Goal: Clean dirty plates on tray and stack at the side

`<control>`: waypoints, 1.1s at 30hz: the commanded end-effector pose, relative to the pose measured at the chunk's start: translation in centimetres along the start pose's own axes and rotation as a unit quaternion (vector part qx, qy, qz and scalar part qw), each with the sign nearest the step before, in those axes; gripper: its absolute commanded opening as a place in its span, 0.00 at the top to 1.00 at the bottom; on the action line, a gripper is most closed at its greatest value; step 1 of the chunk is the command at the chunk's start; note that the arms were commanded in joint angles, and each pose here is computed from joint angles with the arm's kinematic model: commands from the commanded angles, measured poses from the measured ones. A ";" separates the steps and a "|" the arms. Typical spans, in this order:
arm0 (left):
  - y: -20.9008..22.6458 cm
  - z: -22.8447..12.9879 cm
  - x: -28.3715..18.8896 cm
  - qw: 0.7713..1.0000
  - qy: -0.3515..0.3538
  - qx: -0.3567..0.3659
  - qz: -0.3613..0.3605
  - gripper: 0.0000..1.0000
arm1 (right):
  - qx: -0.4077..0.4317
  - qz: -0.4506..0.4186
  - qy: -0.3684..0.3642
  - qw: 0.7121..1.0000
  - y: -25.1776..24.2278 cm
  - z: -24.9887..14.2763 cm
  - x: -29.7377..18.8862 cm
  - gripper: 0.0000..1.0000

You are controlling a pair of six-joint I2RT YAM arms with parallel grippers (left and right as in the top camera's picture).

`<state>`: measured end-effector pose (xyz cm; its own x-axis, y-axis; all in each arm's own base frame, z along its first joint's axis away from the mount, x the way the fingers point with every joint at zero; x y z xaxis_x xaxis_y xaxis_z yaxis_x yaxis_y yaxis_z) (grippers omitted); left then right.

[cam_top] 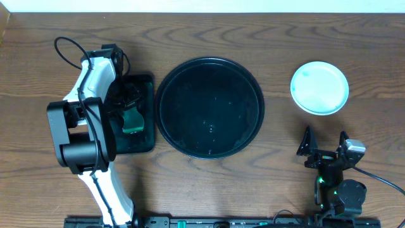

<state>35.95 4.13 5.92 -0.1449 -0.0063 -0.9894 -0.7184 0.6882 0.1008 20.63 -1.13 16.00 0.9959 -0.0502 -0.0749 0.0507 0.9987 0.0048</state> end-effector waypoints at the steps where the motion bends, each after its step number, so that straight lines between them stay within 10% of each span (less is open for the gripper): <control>1: 0.3 0.4 -0.2 1.000 -0.007 -0.006 0.004 0.19 | -0.008 0.005 -0.001 1.000 0.1 0.0 0.0 0.01; 19: 0.3 0.4 -0.7 1.000 -0.013 -0.006 -0.001 0.19 | -0.008 0.005 0.000 1.000 0.1 0.0 0.0 0.01; 33: 0.4 -1.6 -10.8 0.988 -0.125 0.009 -0.096 0.19 | -0.008 0.005 0.000 1.000 0.1 0.0 0.0 0.01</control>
<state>36.33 3.86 13.68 0.0779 0.0182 -0.9968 -0.7188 0.6939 -0.0435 20.63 -1.13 16.00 0.9959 -0.0502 -0.0749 0.0507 0.9987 0.0048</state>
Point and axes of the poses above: each gripper's point midway between its finger pads, its own x axis out along the fingers, its own y axis along the line the jaws close on, z = x × y, the point moved 4 cm from there along -x, back along the fingers, and after that the axes turned 15 degrees about -x, right-handed, at the moved point
